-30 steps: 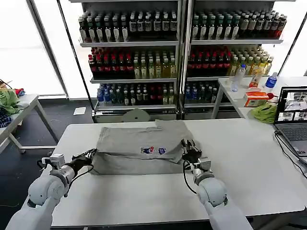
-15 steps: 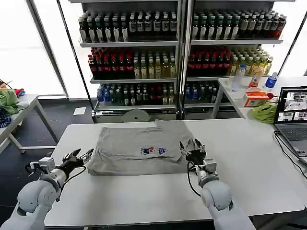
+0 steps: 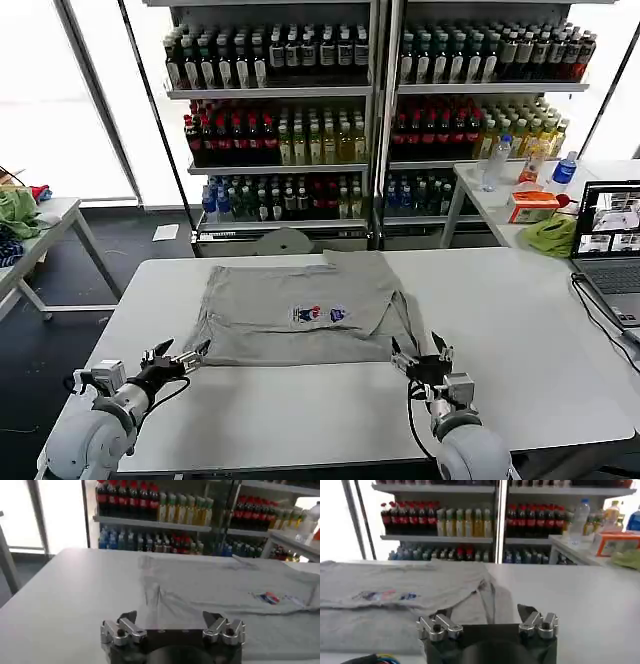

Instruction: Fold and organize the clothes.

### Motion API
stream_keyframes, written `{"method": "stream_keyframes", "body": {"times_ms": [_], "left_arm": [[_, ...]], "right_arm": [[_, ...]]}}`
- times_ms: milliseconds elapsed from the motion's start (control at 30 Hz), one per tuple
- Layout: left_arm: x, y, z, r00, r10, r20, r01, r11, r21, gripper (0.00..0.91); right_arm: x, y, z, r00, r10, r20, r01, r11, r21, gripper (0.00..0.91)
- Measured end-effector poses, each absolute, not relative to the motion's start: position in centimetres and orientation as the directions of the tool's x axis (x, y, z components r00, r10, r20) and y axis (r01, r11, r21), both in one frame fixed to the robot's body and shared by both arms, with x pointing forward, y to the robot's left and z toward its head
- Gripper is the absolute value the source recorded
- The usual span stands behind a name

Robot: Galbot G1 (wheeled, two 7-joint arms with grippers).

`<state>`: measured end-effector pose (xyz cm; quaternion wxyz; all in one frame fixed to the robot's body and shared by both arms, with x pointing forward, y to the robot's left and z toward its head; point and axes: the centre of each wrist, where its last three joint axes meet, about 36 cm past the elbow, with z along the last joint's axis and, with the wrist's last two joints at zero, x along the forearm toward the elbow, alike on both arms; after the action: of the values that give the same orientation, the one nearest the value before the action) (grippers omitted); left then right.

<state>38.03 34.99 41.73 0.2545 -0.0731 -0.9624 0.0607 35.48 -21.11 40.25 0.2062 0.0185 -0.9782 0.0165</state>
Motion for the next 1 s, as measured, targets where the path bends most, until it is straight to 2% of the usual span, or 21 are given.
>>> {"method": "stream_keyframes", "body": {"times_ms": [33, 67, 100, 133, 167, 233, 267, 300, 333, 367, 667, 1000], "left_arm": [[38.0, 34.9, 41.5, -0.858, 0.176, 0.484, 0.11, 0.981, -0.16, 0.907], [38.0, 34.8, 41.3, -0.855, 0.18, 0.487, 0.111, 0.98, -0.168, 0.907], [38.0, 34.8, 41.2, -0.853, 0.183, 0.489, 0.111, 0.979, -0.173, 0.746], [38.0, 34.7, 41.0, -0.85, 0.187, 0.492, 0.112, 0.978, -0.178, 0.675], [38.1, 34.8, 40.9, -0.848, 0.191, 0.494, 0.114, 0.977, -0.182, 0.403], [38.2, 34.8, 40.7, -0.846, 0.197, 0.496, 0.116, 0.975, -0.188, 0.242], [38.3, 34.8, 40.6, -0.843, 0.202, 0.498, 0.119, 0.974, -0.193, 0.222], [38.4, 34.7, 40.5, -0.842, 0.205, 0.499, 0.121, 0.973, -0.196, 0.161], [38.4, 34.7, 40.4, -0.841, 0.207, 0.5, 0.122, 0.973, -0.198, 0.161], [38.5, 34.8, 40.3, -0.84, 0.211, 0.5, 0.124, 0.972, -0.201, 0.01], [38.6, 35.0, 39.3, -0.827, 0.222, 0.517, 0.123, 0.968, -0.218, 0.01], [38.1, 35.5, 39.4, -0.828, 0.209, 0.521, 0.112, 0.971, -0.21, 0.01]], "right_arm": [[35.4, -21.0, 40.2, -0.91, -0.023, 0.413, -0.036, 0.999, -0.022, 0.383], [35.4, -20.9, 40.2, -0.908, -0.019, 0.42, -0.03, 0.999, -0.02, 0.252], [35.4, -20.8, 40.1, -0.905, -0.015, 0.425, -0.026, 0.999, -0.019, 0.131], [35.4, -20.7, 40.0, -0.903, -0.011, 0.43, -0.021, 1.0, -0.018, 0.111], [35.5, -20.6, 39.9, -0.9, -0.009, 0.436, -0.017, 1.0, -0.015, 0.01], [35.6, -20.5, 39.6, -0.896, -0.004, 0.445, -0.01, 1.0, -0.012, 0.0], [35.8, -20.4, 39.5, -0.894, -0.002, 0.449, -0.008, 1.0, -0.011, 0.0], [35.9, -20.3, 39.4, -0.892, -0.001, 0.453, -0.006, 1.0, -0.009, 0.0], [36.0, -20.3, 39.3, -0.89, -0.002, 0.456, -0.006, 1.0, -0.007, 0.0], [36.2, -20.3, 39.3, -0.888, -0.003, 0.461, -0.006, 1.0, -0.004, 0.0], [36.9, -20.3, 38.5, -0.877, -0.009, 0.481, -0.004, 1.0, 0.011, 0.0], [36.2, -20.5, 38.6, -0.873, -0.052, 0.484, -0.039, 0.999, 0.037, 0.0]]}}
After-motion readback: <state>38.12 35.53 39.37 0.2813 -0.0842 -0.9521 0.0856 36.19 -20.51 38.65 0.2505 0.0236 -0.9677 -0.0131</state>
